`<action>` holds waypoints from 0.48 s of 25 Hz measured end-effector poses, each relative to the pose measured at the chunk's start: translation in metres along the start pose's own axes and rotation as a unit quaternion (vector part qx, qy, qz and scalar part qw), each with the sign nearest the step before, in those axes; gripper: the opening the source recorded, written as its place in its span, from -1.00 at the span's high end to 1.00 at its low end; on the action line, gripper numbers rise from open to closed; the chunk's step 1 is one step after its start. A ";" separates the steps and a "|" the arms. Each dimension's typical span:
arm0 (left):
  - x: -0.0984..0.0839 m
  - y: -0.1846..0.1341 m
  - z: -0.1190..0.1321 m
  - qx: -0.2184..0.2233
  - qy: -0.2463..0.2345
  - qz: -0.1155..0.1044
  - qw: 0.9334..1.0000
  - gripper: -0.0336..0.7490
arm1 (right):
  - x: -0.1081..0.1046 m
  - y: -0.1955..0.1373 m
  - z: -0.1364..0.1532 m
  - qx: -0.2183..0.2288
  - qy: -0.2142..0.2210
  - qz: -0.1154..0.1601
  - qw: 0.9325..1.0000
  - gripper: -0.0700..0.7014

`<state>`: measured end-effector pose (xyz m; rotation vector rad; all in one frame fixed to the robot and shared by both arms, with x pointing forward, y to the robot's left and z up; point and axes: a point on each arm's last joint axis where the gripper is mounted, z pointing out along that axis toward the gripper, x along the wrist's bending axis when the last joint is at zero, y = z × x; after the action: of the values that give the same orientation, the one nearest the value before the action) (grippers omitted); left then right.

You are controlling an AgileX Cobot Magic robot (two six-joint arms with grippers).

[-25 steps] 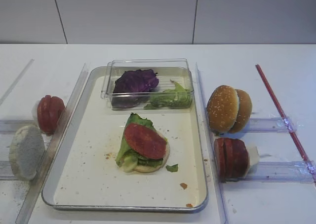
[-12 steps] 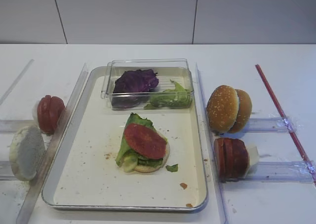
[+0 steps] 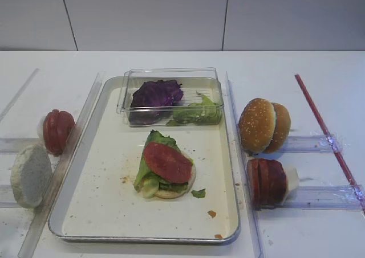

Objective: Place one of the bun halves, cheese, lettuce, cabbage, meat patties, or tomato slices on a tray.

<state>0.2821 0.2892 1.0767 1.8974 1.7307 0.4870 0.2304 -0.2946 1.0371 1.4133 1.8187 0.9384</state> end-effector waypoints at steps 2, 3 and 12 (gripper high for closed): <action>-0.001 -0.008 0.000 -0.008 -0.003 0.002 1.000 0.23 | 0.000 0.000 0.000 0.000 0.000 0.000 1.000 0.77; -0.001 -0.012 0.001 -0.010 -0.003 0.004 1.000 0.25 | 0.000 0.000 0.000 0.000 0.000 0.000 1.000 0.77; -0.002 -0.048 0.003 -0.081 0.003 0.014 0.997 0.27 | 0.000 0.000 0.000 0.000 0.000 0.000 1.000 0.77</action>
<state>0.2449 0.2894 1.0456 1.8094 1.6179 0.6238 0.2304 -0.2946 1.0371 1.4133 1.8187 0.9384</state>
